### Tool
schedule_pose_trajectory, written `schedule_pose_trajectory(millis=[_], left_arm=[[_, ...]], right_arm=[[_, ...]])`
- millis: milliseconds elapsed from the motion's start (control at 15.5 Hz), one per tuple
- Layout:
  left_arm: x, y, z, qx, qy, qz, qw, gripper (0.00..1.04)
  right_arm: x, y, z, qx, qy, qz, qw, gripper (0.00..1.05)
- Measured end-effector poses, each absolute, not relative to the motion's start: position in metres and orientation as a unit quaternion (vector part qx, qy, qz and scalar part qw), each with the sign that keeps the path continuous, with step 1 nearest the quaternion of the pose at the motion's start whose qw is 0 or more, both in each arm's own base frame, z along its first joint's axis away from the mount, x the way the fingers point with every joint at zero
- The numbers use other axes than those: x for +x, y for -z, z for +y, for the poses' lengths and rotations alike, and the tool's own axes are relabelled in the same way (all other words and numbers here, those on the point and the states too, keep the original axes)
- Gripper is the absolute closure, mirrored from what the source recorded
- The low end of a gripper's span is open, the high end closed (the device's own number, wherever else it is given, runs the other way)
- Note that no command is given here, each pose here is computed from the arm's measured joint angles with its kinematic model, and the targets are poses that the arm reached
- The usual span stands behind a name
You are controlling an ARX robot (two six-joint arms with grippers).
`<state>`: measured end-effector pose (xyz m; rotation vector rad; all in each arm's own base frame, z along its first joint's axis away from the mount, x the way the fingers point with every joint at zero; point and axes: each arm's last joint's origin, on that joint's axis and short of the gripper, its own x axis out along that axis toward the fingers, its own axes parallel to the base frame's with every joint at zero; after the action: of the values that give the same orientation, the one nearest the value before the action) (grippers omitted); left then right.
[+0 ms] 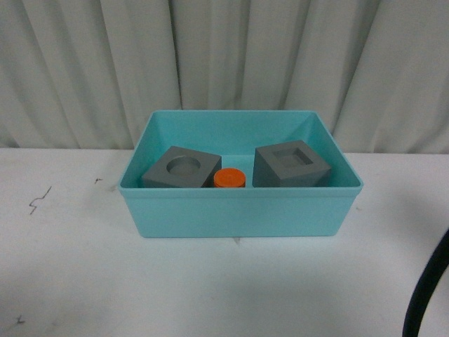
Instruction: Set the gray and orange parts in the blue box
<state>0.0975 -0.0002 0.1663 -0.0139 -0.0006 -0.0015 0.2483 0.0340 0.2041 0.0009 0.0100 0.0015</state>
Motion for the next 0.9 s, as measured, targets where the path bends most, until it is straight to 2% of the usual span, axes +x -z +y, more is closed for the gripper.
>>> schedule_pose_trajectory(millis=[322, 901], left_arm=[[0.097, -0.166, 0.0, -0.007, 0.001, 0.0, 1.0, 0.07], [0.097, -0.166, 0.0, -0.007, 0.001, 0.0, 1.0, 0.07]], right_arm=[[0.2, -0.186, 0.017, 0.001, -0.002, 0.005, 1.0, 1.03], [0.155, -0.172, -0.001, 0.001, 0.005, -0.01, 1.0, 1.03]])
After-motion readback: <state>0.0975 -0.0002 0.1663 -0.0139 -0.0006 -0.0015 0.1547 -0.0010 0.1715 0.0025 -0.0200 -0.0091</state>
